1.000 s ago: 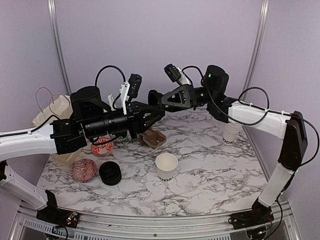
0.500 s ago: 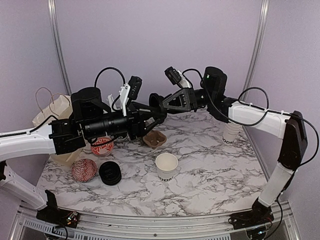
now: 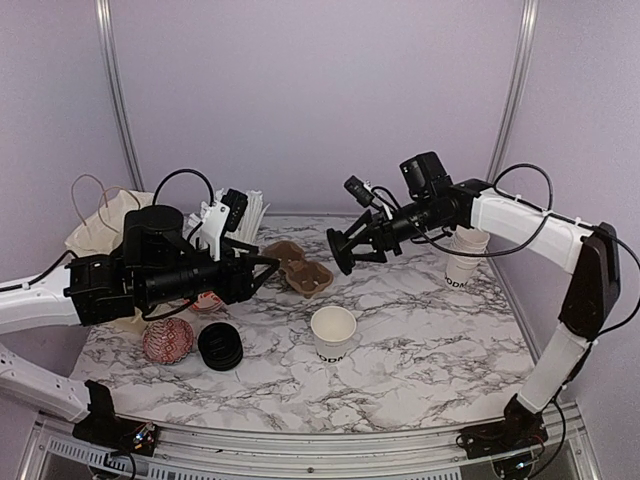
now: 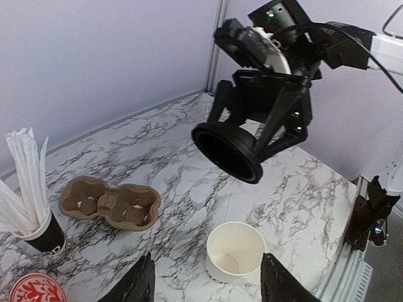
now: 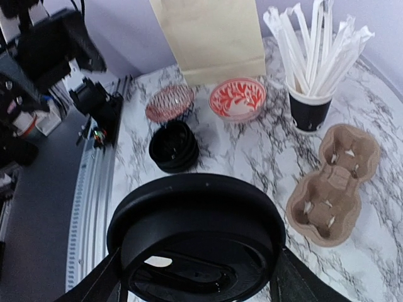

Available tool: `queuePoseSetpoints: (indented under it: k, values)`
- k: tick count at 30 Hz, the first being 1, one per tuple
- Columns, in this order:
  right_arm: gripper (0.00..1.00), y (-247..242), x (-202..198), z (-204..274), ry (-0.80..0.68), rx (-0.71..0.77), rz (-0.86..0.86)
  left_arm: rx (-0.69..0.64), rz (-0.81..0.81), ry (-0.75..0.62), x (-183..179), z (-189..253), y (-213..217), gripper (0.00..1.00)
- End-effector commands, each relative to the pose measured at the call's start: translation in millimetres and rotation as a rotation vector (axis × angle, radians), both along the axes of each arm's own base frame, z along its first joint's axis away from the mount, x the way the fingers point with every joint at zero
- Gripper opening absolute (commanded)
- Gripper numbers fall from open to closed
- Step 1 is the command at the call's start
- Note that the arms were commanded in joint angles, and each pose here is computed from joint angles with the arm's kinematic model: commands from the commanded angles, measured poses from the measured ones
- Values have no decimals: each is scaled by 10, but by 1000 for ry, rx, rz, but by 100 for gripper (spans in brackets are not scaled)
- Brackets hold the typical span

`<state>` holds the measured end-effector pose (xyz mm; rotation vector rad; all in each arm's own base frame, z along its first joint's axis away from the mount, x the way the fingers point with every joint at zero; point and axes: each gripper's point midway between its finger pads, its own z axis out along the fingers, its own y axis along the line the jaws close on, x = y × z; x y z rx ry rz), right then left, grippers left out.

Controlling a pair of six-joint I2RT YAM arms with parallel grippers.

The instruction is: Pack the takeout coffee

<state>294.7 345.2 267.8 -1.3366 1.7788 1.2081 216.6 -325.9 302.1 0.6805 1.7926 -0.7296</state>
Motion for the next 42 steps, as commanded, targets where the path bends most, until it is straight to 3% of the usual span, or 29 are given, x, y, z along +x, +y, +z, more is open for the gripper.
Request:
queuePoseSetpoints:
  k: [1,4,15,42]
  values:
    - [64,-227,-246,-299,-174,-250,53,9,292,6,269,-117,466,62]
    - [64,-215,-366,-423,-245,-345,81,-12,366,-7,328,-143,591,65]
    - [62,-130,-475,-729,-298,-553,163,-7,333,30,301,-277,511,65]
    - [63,78,-599,-906,-243,-577,250,17,353,25,279,-397,619,66]
